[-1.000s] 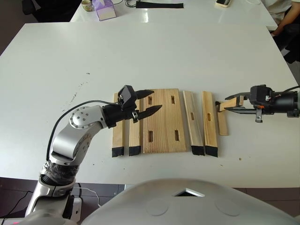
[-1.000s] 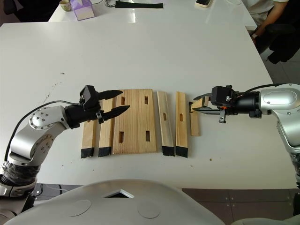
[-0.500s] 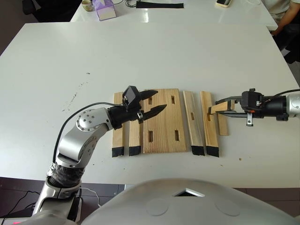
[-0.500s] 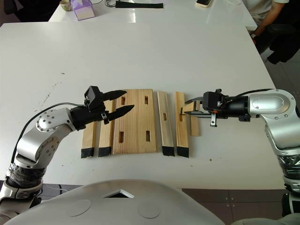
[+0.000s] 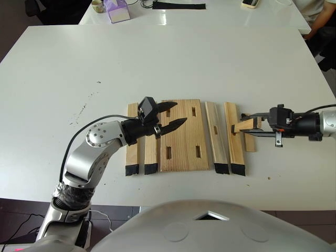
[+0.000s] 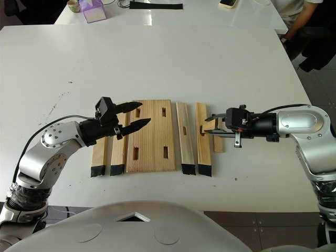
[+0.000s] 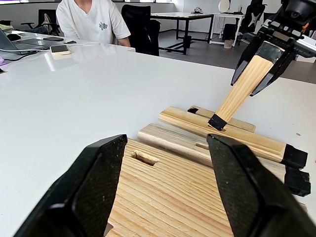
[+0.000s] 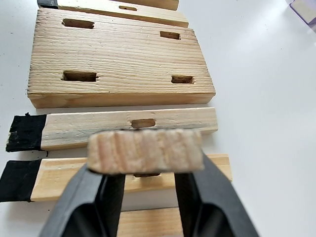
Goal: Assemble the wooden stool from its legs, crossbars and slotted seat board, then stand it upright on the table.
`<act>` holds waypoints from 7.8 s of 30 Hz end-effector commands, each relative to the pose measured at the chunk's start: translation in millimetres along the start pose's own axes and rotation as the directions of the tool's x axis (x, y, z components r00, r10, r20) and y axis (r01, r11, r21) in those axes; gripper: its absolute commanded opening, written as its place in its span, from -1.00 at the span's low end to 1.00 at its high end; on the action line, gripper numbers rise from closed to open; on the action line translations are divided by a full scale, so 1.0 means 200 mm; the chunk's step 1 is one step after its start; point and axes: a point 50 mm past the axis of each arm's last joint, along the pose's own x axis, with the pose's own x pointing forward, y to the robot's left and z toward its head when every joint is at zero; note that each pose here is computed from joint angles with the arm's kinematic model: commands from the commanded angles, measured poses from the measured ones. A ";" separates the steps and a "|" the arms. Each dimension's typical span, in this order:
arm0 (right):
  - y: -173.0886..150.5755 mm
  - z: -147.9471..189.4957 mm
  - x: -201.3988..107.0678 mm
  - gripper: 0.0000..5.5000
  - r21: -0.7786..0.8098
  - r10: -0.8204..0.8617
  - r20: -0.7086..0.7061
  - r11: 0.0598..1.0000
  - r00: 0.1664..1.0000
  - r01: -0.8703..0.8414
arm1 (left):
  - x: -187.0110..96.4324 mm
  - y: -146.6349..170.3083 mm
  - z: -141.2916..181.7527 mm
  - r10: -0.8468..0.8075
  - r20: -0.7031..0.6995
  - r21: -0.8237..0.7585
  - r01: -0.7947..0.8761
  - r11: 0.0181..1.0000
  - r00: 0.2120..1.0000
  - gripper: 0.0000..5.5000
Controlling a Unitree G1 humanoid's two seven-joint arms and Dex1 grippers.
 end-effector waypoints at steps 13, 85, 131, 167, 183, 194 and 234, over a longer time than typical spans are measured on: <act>0.05 -0.07 0.00 -0.53 0.039 0.053 -0.054 0.998 0.997 -0.051 | 0.01 0.01 0.01 0.015 -0.008 0.016 -0.015 1.000 1.000 0.10; -0.04 0.21 -0.07 0.00 0.306 -0.278 0.325 0.935 0.904 0.178 | 0.04 0.04 0.02 0.011 -0.013 0.017 -0.010 1.000 1.000 0.10; 0.18 0.27 0.09 -0.14 0.432 -0.030 0.453 0.881 0.891 -0.191 | 0.04 0.08 -0.01 0.108 0.019 0.012 -0.108 0.994 0.994 0.10; 0.44 -0.18 0.17 -0.14 0.357 0.230 0.029 0.907 0.973 -0.225 | 0.04 0.07 -0.02 0.108 0.011 0.009 -0.108 0.994 0.994 0.10; 0.34 -0.28 0.11 -0.14 0.261 0.198 -0.131 0.952 0.971 -0.159 | 0.06 0.07 -0.02 0.121 0.013 0.012 -0.121 0.993 0.993 0.10; 0.28 -0.20 0.07 -0.14 0.268 0.138 -0.060 0.956 0.989 -0.117 | 0.05 0.06 -0.03 0.139 0.015 0.006 -0.139 0.990 0.990 0.10; 0.42 -0.29 0.30 -0.12 0.548 -0.535 -0.270 0.598 0.801 0.585 | 0.02 0.05 -0.05 0.247 0.030 -0.024 -0.247 0.969 0.968 0.10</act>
